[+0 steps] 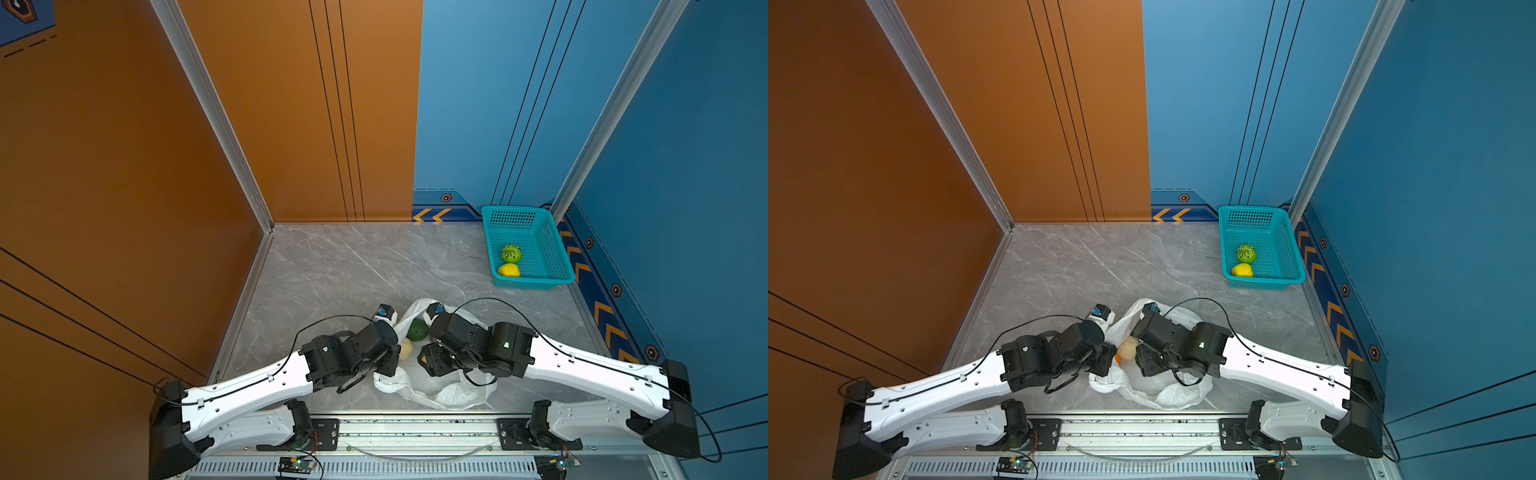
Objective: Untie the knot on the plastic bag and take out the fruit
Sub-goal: 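Grasp the yellow-orange mango-like fruit with the right gripper, then lift the mango-like fruit out and carry it over the teal basket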
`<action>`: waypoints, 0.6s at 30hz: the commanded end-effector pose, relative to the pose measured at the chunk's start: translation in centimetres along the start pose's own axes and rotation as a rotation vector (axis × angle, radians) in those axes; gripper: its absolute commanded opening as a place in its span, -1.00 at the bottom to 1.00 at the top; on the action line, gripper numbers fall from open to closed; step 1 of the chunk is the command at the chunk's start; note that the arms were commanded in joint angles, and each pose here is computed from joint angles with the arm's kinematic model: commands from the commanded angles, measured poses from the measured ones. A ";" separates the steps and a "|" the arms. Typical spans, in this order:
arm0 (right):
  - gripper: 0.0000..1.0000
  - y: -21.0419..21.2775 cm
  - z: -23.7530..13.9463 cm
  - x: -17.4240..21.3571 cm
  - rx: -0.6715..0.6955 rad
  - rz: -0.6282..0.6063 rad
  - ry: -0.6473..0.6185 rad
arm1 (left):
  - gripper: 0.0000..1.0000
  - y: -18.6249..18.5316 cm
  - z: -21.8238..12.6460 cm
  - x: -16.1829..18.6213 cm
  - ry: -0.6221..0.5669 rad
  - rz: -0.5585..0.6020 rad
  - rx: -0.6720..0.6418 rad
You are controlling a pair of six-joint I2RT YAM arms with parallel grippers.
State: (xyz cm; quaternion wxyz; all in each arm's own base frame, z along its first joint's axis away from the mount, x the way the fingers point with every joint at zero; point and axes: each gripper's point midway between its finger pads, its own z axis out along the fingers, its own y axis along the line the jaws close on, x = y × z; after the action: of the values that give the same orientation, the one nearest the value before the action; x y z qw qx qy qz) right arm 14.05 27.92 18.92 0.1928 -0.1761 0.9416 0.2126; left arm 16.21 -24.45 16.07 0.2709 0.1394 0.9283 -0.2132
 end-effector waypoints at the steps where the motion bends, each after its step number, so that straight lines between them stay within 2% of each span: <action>1: -0.15 0.0 -2.1 -0.2 0.002 -0.041 0.012 | -1.00 -0.3 -0.2 -0.9 -0.026 0.000 0.002; 6: -0.15 -0.2 -4.3 -1.9 -0.008 -0.047 -0.010 | -1.00 -0.2 -0.2 -1.1 -0.030 -0.004 0.000; 9: -0.15 -1.5 -6.1 -3.8 -0.026 0.010 -0.061 | -1.00 -0.2 -0.2 -1.1 -0.030 -0.006 0.000; 13: -0.16 -5.2 -8.6 -7.0 -0.048 0.131 -0.143 | -1.00 -0.3 -0.1 -1.0 -0.020 -0.001 0.005; 18: -0.15 -11.9 -11.4 -11.2 0.004 0.278 -0.263 | -1.00 -0.4 0.1 -0.9 -0.011 0.001 0.005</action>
State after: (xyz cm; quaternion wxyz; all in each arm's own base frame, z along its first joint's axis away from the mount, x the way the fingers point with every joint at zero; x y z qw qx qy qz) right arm 24.83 16.79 28.31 0.2806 -0.0044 0.9277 0.2461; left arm 16.33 -24.54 15.82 0.2690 0.1389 0.9297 -0.2100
